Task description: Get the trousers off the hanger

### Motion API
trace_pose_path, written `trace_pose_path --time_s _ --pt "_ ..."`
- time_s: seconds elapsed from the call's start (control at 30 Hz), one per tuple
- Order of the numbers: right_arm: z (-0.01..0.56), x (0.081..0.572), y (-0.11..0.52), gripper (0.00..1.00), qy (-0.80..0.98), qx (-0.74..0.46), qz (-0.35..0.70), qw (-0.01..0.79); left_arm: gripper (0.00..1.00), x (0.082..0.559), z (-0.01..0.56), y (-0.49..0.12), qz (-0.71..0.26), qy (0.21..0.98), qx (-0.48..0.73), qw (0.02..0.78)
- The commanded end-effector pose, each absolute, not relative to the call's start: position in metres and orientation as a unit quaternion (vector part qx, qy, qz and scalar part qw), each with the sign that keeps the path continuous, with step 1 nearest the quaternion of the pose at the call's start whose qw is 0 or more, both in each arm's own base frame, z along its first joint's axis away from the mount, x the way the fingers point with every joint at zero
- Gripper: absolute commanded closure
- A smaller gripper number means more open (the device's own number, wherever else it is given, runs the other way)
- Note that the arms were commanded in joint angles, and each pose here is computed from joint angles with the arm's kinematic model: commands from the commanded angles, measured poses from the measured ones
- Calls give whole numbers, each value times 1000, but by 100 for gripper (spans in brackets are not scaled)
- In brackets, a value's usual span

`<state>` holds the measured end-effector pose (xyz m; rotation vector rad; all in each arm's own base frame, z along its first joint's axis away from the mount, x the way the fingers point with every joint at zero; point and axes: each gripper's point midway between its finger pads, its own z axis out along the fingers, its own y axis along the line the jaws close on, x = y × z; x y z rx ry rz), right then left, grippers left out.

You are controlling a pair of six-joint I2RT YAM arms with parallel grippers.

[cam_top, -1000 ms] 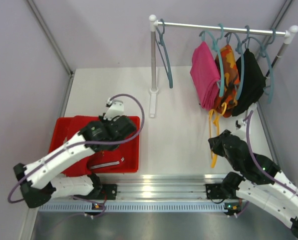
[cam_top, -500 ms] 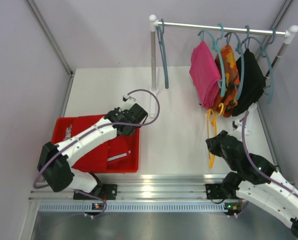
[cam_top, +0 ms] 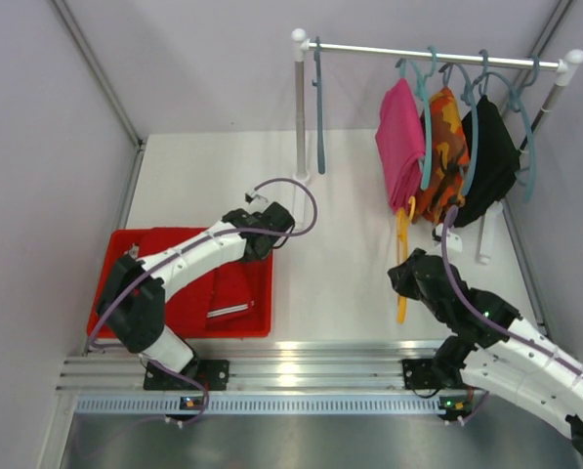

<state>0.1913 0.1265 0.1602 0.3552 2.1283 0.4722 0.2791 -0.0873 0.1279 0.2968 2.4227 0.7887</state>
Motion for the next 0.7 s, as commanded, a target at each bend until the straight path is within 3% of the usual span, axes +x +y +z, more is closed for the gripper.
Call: trace_pose_path --time_s 0.0,0.07,0.1,0.13,0.17,0.37,0.53,0.67 --pt "191 198 145 100 843 132 240 463 60 263 135 -89 257 928 87 256" --pt "193 198 146 100 842 133 242 463 45 257 142 -100 206 940 76 260" --pt "195 198 147 100 842 131 245 463 25 256 148 -105 185 943 69 268" --pt "197 198 147 100 841 131 246 465 12 257 154 -111 164 944 61 279" --pt "198 198 147 100 840 130 246 465 5 255 158 -118 136 948 56 283" --pt "199 196 147 100 842 128 248 461 2 252 210 -131 1 927 -30 375" --pt "202 195 149 100 841 132 257 458 2 245 173 -101 -2 928 -147 342" --pt "205 192 152 100 839 129 269 455 10 236 155 -72 4 911 -250 329"
